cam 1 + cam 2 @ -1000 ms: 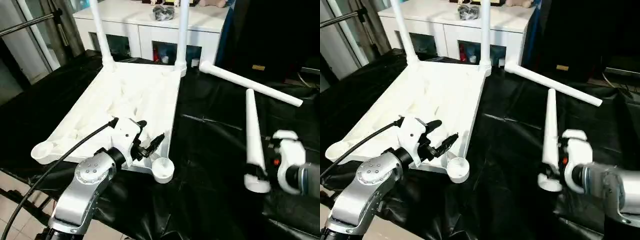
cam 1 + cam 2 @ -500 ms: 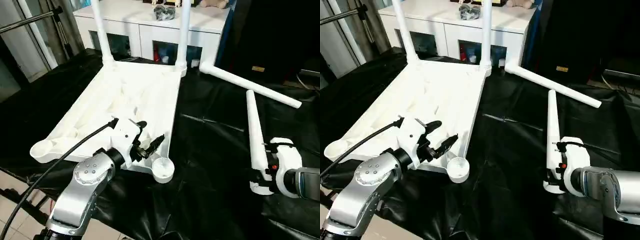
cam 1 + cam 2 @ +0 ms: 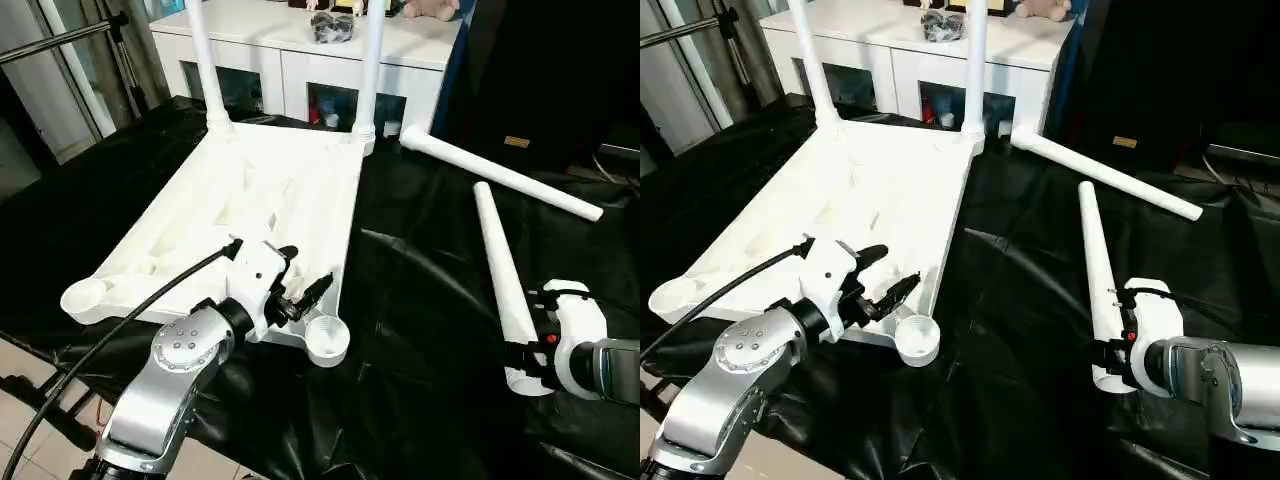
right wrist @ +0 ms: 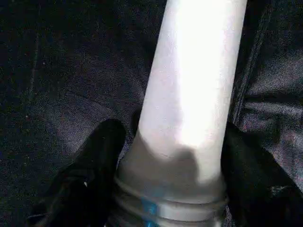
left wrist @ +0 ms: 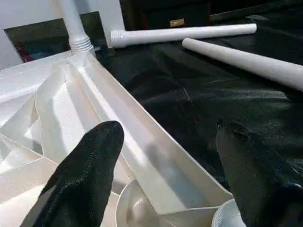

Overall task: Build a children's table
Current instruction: Pick table leg

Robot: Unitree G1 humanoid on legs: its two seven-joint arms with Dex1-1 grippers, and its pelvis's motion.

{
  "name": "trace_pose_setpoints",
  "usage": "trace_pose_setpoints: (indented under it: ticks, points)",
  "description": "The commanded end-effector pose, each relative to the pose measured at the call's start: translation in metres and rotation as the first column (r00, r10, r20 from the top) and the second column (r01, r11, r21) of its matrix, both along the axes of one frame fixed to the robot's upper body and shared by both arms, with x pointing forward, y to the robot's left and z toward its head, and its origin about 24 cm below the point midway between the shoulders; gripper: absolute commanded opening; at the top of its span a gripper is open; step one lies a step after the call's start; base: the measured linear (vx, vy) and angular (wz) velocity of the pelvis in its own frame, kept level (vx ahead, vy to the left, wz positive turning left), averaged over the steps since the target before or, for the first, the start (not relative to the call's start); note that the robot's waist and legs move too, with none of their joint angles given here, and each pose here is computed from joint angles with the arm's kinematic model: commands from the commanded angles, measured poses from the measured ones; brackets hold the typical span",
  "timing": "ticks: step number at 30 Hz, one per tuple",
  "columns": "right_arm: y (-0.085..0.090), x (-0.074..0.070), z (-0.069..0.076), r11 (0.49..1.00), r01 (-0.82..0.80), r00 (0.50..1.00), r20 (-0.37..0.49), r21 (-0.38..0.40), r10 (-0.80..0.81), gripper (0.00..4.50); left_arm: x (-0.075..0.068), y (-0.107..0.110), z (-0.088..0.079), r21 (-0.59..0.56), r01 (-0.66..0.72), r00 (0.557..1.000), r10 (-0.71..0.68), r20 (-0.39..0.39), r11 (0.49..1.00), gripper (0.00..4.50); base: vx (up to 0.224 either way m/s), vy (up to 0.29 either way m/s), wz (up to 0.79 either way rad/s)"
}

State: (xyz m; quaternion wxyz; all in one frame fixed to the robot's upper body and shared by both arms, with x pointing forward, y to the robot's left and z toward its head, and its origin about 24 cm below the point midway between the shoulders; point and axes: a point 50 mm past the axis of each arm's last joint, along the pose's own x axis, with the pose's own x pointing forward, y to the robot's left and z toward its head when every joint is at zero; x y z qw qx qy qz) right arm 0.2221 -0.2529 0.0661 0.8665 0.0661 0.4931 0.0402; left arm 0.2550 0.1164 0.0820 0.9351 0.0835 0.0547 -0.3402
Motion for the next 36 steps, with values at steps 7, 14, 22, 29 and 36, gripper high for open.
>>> trace_pose_setpoints:
  ticks: [7,14,22,29,36]
  points:
    - [0.001,0.002,0.001,1.0,0.01,0.999,0.031,0.014,-0.011,2.68,-0.002,0.002,0.001,0.014,-0.008,1.0,0.008,0.007,1.0,3.59,0.0,0.0,0.0]
    - [0.009,0.016,0.024,0.998,-0.058,0.946,0.318,-0.008,0.057,2.68,0.004,0.01,0.008,-0.005,-0.066,0.997,0.066,0.033,0.998,3.59,0.0,0.0,0.0]
    - [0.009,0.022,0.026,0.998,-0.047,0.897,0.438,-0.035,0.058,2.13,0.009,0.015,0.009,0.002,-0.127,0.991,0.126,0.051,0.992,3.59,0.0,0.0,0.0]
    - [0.006,0.025,0.024,0.993,-0.064,0.881,0.461,-0.102,0.104,1.51,0.008,0.014,0.01,-0.007,-0.121,0.991,0.121,0.05,0.993,3.59,0.0,0.0,0.0]
    - [0.028,0.049,0.041,0.994,-0.099,0.824,0.563,0.048,0.054,2.05,0.008,0.011,0.007,0.01,-0.11,0.993,0.11,0.04,0.994,3.59,0.0,0.0,0.0]
